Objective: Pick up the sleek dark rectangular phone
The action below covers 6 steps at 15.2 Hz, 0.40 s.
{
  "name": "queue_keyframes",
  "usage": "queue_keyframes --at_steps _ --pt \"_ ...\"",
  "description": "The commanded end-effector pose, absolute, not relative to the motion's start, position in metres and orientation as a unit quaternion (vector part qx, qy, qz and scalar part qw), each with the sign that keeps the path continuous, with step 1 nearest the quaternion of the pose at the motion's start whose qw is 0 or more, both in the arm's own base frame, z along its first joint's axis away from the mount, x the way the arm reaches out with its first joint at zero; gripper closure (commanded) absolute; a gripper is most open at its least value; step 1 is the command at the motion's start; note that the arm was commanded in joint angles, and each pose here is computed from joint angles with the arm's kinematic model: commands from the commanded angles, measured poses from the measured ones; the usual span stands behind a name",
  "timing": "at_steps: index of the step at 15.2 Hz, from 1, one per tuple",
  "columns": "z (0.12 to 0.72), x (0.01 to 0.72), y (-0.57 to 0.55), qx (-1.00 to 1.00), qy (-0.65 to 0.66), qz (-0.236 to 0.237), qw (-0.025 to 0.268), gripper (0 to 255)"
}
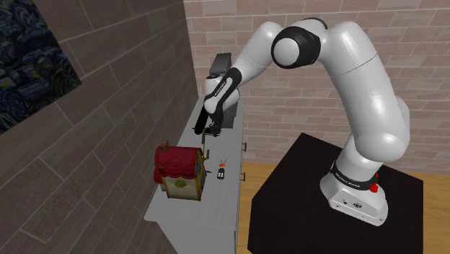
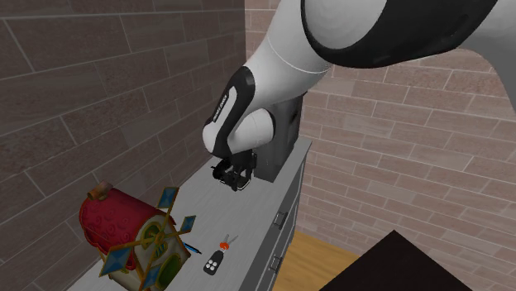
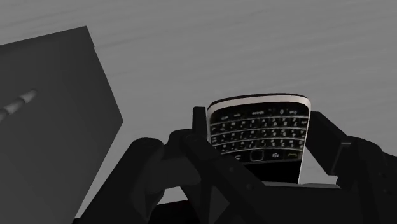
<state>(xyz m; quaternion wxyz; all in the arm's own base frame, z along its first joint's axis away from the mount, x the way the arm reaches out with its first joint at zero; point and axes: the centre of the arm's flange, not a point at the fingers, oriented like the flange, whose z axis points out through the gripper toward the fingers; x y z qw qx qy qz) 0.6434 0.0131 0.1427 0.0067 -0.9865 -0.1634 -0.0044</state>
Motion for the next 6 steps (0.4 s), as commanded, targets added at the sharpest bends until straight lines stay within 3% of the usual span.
queue_keyframes --at_steps 1,6 --pt "0.154 0.643 0.013 -0.987 -0.163 -0.004 0.007 255" --pt "0.17 0.643 0.013 -0.987 -0.163 -0.004 0.007 255"
